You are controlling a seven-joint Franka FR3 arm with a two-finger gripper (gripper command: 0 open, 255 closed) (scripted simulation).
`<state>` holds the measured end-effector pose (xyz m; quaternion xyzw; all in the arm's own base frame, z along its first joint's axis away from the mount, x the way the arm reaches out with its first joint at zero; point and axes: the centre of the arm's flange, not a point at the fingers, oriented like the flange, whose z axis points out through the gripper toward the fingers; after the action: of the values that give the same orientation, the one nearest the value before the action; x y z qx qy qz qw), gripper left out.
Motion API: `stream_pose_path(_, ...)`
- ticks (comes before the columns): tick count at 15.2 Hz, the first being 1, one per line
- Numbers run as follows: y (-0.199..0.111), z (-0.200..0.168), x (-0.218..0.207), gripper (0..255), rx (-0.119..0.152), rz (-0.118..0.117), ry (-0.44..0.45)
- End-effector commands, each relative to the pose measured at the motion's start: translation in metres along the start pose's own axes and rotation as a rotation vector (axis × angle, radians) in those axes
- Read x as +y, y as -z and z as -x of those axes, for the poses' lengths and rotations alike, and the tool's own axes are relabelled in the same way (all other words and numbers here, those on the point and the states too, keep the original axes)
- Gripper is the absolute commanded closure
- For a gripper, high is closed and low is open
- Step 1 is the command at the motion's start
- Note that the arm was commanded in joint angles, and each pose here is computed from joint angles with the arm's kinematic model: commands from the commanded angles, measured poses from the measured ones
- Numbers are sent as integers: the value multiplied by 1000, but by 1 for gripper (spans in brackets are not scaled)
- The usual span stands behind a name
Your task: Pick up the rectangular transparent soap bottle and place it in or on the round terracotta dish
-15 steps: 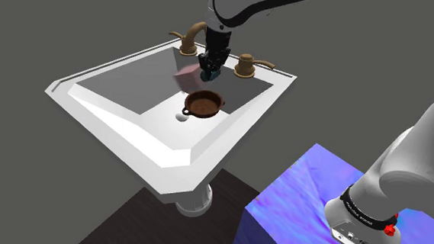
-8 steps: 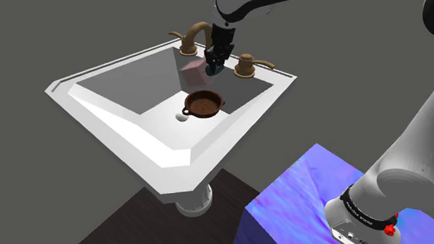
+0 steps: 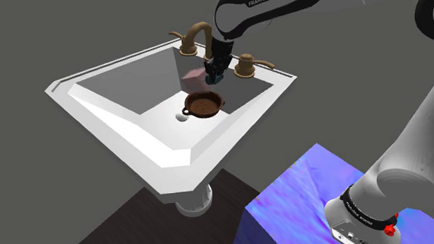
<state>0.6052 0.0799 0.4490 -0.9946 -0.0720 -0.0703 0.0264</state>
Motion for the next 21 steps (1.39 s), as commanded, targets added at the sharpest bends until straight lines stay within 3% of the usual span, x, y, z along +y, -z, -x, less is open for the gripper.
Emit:
stream_pose_path(1,-11,2,1,255,1,0,0)
stream_pose_path(7,-42,6,3,255,1,0,0)
stream_pose_path(15,-42,6,3,255,1,0,0)
stream_pose_path(16,-42,6,3,0,1,0,0)
stream_pose_path(21,-42,6,3,0,1,0,0)
